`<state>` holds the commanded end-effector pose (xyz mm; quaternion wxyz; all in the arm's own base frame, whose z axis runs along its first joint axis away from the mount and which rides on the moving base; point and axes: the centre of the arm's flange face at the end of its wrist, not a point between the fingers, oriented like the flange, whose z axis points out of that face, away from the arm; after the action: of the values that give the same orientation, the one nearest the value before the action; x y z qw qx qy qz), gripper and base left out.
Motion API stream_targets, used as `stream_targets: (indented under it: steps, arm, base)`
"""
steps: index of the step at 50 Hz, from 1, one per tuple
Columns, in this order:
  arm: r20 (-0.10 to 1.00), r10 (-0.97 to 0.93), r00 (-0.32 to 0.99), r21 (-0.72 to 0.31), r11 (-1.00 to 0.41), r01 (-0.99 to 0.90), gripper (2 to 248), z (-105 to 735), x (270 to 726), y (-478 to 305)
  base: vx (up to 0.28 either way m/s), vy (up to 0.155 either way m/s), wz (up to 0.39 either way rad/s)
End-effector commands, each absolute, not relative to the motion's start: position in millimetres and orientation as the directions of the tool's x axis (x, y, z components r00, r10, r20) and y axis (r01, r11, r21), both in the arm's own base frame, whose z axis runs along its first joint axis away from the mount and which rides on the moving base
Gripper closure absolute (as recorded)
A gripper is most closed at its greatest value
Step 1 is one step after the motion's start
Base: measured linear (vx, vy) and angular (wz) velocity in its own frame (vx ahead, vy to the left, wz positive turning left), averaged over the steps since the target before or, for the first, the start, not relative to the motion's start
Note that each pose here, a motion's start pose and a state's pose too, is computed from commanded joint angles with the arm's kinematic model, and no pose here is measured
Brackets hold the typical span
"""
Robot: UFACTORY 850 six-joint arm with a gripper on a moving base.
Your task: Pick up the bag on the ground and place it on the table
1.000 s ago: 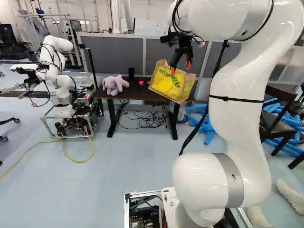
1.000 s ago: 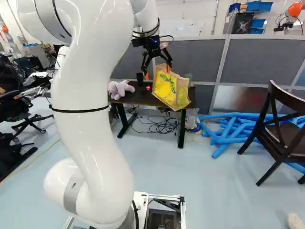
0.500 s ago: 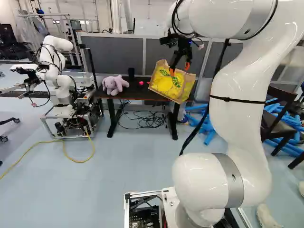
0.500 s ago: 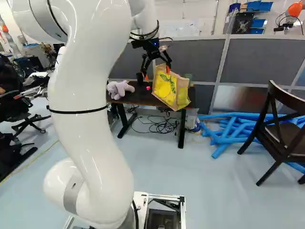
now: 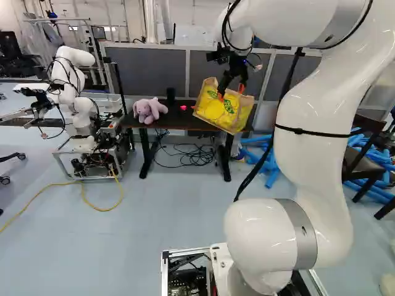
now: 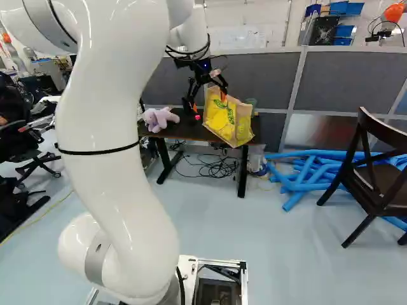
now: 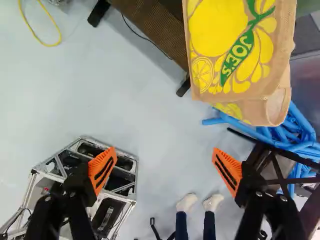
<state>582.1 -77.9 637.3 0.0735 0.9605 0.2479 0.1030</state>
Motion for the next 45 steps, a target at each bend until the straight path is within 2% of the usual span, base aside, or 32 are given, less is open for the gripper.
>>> stream_targets:
  steps: [45]
  arm:
    - [0.401,0.402,0.823,0.245,-0.913,0.326,3,565.8,539.6,-53.1]
  base:
    - [0.0,0.0,0.0]
